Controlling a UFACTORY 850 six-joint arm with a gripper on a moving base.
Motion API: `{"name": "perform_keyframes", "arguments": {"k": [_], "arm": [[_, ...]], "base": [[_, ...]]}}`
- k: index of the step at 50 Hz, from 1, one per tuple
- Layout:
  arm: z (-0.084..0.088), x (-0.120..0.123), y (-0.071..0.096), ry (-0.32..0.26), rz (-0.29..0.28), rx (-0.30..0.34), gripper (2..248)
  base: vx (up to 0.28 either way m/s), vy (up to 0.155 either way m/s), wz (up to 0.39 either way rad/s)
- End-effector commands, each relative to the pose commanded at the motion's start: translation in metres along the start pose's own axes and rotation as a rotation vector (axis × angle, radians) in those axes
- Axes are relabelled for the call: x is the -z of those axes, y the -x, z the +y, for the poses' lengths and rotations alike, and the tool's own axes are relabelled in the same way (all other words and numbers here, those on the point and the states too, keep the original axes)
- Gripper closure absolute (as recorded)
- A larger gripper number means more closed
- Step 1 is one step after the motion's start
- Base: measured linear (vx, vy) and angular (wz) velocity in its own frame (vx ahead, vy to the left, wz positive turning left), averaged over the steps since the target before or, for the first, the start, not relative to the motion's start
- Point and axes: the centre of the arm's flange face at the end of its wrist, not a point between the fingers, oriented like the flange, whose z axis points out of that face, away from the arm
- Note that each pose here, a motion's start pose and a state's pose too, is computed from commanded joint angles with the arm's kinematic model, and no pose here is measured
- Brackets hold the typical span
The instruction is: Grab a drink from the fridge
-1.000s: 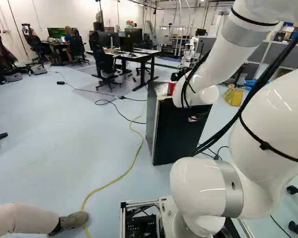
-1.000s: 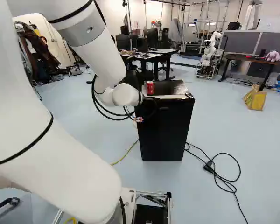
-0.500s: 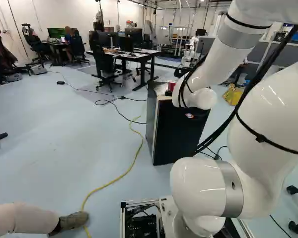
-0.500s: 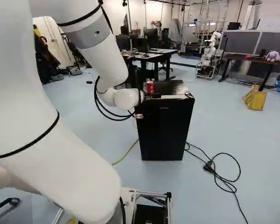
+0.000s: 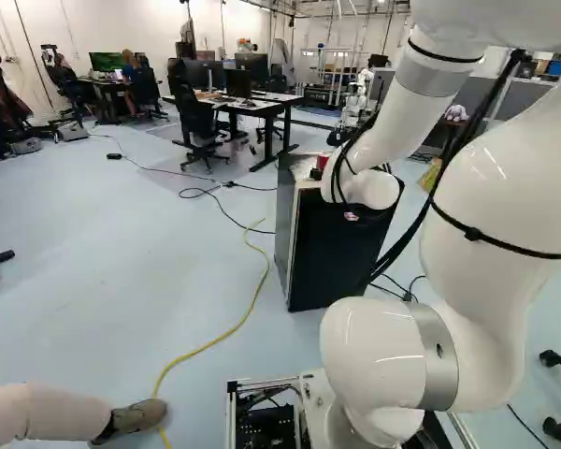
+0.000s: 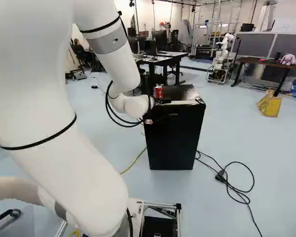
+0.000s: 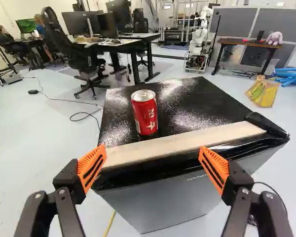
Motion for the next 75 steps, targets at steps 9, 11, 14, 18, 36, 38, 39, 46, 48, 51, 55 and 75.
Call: {"name": "perform_keyframes", "arguments": {"k": [9, 11, 14, 18, 36, 38, 39, 46, 48, 51, 55, 75], "arm": [[-0.001, -0.018, 0.002, -0.007, -0.001, 0.0, 3], [-0.001, -0.022, 0.003, -0.008, 0.0, 0.0, 3], [-0.001, -0.028, 0.003, -0.011, 0.002, 0.0, 3], [-0.002, -0.036, 0.003, -0.014, 0.007, 0.0, 3], [-0.004, -0.063, -0.007, -0.028, 0.062, 0.003, 3], [-0.005, -0.066, -0.008, -0.03, 0.067, 0.004, 3], [-0.005, -0.068, -0.009, -0.03, 0.069, 0.004, 3], [-0.006, -0.078, -0.012, -0.034, 0.078, 0.005, 3], [-0.006, -0.081, -0.013, -0.034, 0.08, 0.005, 3], [-0.006, -0.086, -0.014, -0.035, 0.082, 0.006, 3], [-0.006, -0.092, -0.015, -0.036, 0.082, 0.006, 3], [-0.006, -0.122, -0.01, -0.04, 0.074, 0.007, 3]], "base": [[0.0, 0.0, 0.0], [0.0, 0.0, 0.0], [0.0, 0.0, 0.0], [0.0, 0.0, 0.0], [0.0, 0.0, 0.0], [0.0, 0.0, 0.0], [0.0, 0.0, 0.0], [0.0, 0.0, 0.0], [0.0, 0.0, 0.0], [0.0, 0.0, 0.0], [0.0, 0.0, 0.0], [0.0, 0.0, 0.0]]}}
